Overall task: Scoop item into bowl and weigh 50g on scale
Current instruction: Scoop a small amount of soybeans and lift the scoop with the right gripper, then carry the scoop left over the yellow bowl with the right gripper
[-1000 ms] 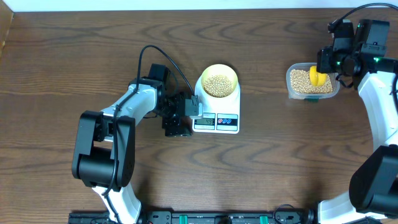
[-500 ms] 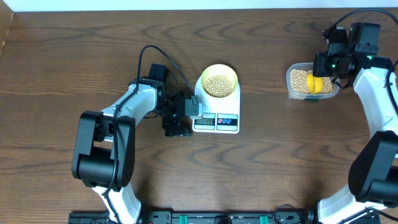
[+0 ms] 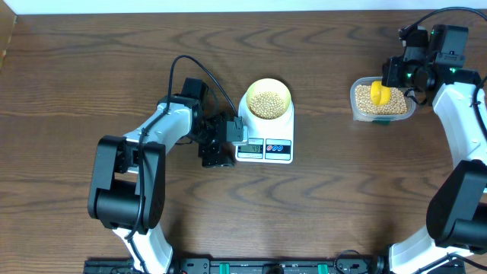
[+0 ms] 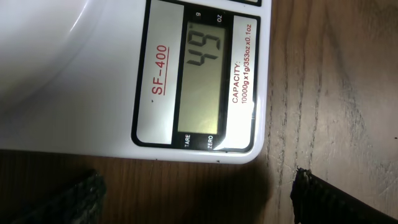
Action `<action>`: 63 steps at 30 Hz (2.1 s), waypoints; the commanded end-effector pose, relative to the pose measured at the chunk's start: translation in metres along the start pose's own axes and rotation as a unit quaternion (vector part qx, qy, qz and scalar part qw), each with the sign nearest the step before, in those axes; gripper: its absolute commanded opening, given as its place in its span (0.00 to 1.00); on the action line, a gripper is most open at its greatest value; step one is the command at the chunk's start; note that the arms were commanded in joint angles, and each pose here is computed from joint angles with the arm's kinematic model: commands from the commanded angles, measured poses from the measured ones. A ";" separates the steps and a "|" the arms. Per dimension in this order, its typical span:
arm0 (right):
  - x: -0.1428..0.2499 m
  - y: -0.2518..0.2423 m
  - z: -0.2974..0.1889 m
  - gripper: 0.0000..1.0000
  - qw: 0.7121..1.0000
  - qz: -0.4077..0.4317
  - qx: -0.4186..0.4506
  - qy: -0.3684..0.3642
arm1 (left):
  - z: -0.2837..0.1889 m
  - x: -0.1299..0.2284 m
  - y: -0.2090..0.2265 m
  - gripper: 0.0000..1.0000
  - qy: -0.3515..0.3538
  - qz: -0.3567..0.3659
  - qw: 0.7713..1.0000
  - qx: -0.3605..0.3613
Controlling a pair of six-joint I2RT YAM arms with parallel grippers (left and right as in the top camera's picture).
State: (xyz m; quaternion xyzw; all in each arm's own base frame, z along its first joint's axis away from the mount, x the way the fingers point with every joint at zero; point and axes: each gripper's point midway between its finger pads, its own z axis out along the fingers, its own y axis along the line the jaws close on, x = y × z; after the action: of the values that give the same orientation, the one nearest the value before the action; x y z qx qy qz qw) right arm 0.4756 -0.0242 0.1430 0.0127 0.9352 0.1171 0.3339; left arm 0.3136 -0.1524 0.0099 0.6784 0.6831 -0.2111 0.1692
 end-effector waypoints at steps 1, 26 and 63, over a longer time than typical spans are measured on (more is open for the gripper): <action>0.000 -0.005 -0.001 0.01 1.000 0.023 0.000 0.000 | 0.004 0.000 -0.005 0.98 -0.005 0.005 1.000 0.009; -0.007 -0.011 -0.009 0.01 0.994 0.086 -0.071 -0.019 | 0.004 0.000 -0.005 0.98 -0.005 0.005 1.000 0.009; -0.027 0.026 -0.046 0.01 0.954 0.109 -0.273 -0.053 | 0.004 0.000 -0.005 0.98 -0.005 0.005 1.000 0.009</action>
State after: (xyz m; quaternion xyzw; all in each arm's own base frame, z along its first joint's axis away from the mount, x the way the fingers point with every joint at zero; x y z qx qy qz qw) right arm 0.4637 -0.0249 0.1915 0.0385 0.8497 0.3859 0.3574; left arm 0.3136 -0.1524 0.0099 0.6784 0.6831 -0.2111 0.1692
